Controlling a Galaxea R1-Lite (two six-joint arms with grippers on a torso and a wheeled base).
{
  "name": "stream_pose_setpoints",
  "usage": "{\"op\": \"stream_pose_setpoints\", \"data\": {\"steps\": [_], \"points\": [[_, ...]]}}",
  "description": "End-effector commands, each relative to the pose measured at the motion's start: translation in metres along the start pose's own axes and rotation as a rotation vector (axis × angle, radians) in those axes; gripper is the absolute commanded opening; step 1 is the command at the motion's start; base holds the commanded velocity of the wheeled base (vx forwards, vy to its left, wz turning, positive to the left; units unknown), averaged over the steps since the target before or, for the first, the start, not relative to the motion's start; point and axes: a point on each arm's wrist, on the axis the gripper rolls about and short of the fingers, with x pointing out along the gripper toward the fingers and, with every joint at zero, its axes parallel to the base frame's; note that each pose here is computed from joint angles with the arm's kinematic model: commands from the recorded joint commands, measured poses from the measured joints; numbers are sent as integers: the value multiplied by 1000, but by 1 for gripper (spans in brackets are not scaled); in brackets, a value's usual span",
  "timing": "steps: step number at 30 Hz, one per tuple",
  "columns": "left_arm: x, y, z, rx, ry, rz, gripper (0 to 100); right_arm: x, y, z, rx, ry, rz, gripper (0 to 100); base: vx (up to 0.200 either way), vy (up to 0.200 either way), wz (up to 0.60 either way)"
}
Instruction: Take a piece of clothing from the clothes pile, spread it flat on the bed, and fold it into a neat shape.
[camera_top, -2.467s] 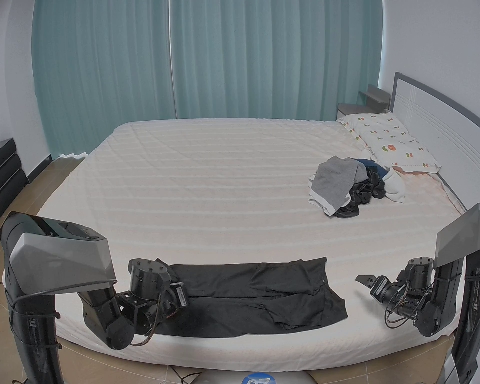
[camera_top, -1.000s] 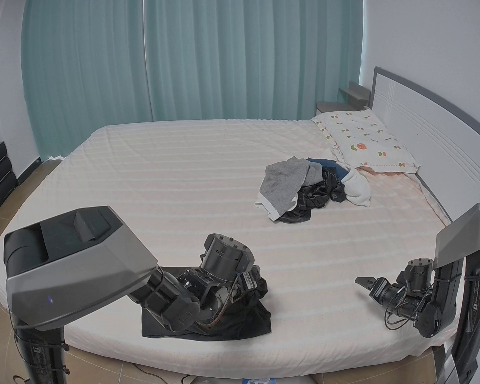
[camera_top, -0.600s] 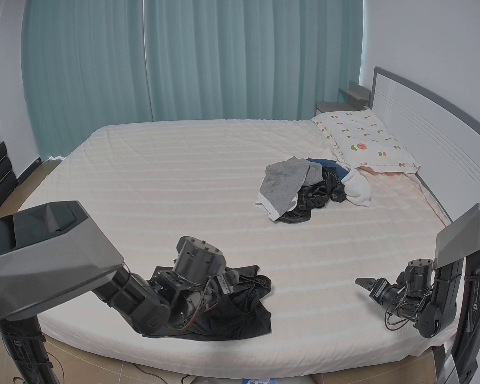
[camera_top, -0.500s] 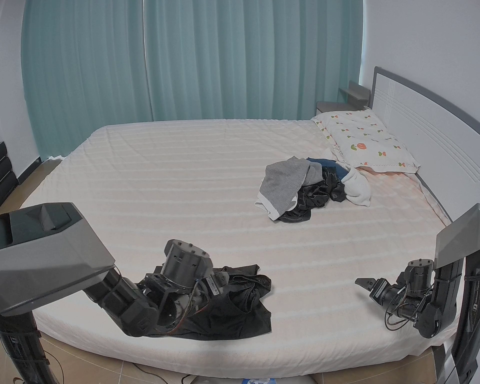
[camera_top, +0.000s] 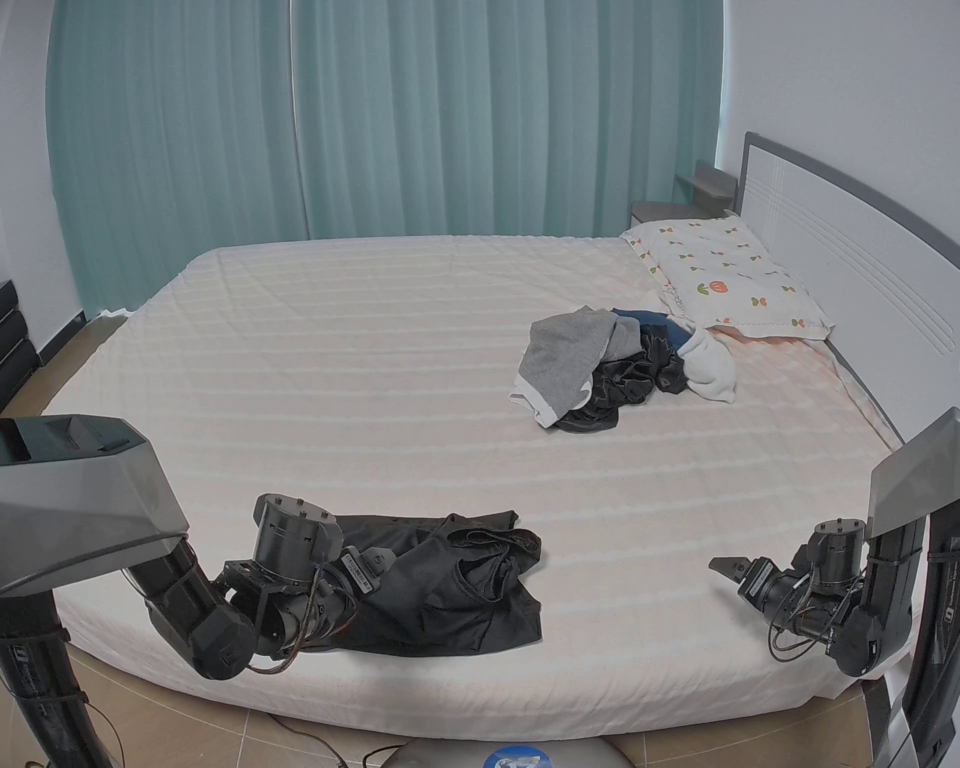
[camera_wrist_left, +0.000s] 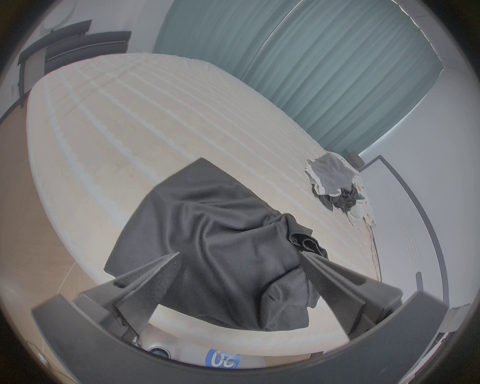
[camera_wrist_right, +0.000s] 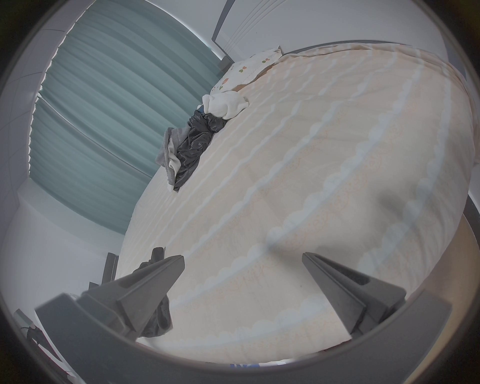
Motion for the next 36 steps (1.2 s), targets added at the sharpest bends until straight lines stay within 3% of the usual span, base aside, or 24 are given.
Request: {"op": "stream_pose_setpoints", "data": {"steps": [1, 4, 14, 19, 23, 26, 29, 36], "points": [[0, 3, 2, -7, 3, 12, 100, 1, 1, -1, -3, 0, 6, 100, 0, 0, 0], [0, 7, 7, -24, -2, 11, 100, 0, 1, -2, -5, 3, 4, 100, 0, 0, 0], [8, 26, 31, -98, 19, 6, 100, 1, 4, -2, -12, -2, 11, 100, 0, 200, 0], [9, 37, 43, -138, 17, 13, 100, -10, 22, 7, -37, -60, 80, 100, 0, 200, 0], [10, 45, 48, -177, 32, 9, 100, -14, 44, -6, -108, -37, 150, 100, 0, 200, 0], [12, 47, 47, -211, 63, 0, 100, -7, 58, -25, -240, -7, 181, 100, 0, 200, 0], [15, 50, 46, -216, 73, 6, 100, 1, 73, -35, -318, -5, 219, 100, 0, 200, 0], [21, 56, 45, -226, 90, 16, 100, 27, 102, -38, -402, 33, 230, 100, 0, 200, 0]]}}
